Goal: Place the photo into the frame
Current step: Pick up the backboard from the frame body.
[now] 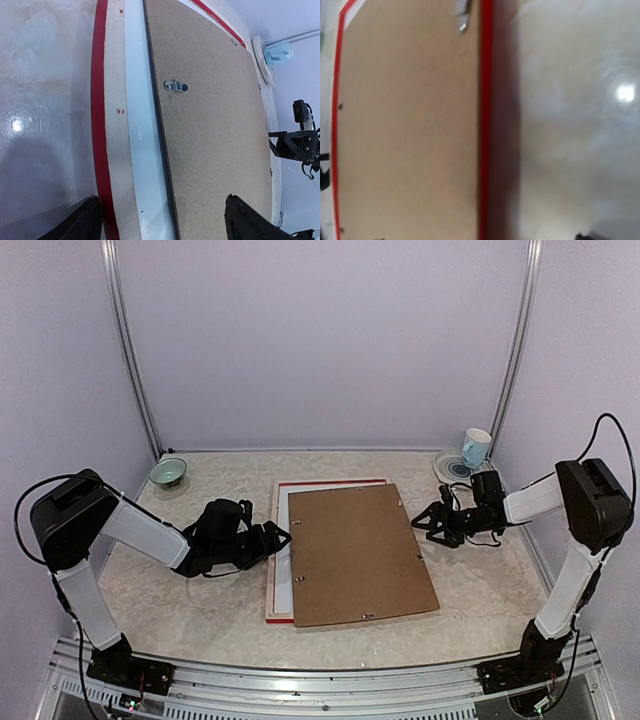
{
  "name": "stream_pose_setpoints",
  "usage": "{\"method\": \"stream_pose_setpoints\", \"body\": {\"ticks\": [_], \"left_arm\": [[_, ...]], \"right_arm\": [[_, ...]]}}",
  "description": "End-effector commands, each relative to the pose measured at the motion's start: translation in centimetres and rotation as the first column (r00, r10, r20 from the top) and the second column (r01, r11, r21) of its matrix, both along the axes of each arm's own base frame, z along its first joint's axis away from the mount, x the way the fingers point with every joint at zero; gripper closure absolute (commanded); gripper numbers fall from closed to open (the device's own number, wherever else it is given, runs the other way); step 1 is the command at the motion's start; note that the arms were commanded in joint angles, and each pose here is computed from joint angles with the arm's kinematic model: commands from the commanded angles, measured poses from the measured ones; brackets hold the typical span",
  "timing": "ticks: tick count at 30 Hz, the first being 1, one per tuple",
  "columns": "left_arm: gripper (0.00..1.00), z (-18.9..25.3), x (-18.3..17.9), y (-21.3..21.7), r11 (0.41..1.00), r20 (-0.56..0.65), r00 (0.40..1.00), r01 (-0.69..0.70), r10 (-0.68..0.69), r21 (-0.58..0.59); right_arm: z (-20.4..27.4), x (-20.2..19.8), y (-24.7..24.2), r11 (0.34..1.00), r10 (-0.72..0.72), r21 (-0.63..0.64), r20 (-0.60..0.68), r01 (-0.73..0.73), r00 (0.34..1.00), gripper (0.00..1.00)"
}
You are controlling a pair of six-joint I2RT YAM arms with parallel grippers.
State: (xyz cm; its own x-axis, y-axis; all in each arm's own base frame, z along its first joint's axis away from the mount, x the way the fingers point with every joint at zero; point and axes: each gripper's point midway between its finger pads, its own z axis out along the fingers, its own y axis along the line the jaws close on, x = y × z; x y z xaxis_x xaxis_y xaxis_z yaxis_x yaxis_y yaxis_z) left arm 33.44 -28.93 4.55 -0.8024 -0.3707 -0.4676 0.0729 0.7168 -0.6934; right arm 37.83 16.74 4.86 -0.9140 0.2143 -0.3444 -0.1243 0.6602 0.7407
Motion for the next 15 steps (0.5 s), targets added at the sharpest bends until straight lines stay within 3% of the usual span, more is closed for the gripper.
{"method": "stream_pose_setpoints", "body": {"ticks": [1, 15], "left_arm": [[0.16, -0.6, -0.3, -0.3, 1.0, -0.026, 1.0, 0.015, -0.015, -0.006], [0.17, -0.5, -0.4, -0.5, 1.0, -0.027, 1.0, 0.016, -0.017, -0.009]], "right_arm": [[-0.9, -1.2, 0.7, 0.997, 0.024, 0.07, -0.05, -0.021, 0.998, 0.21], [-2.5, -2.3, 1.6, 0.993, 0.053, 0.113, -0.104, -0.041, 0.993, 0.36]]}}
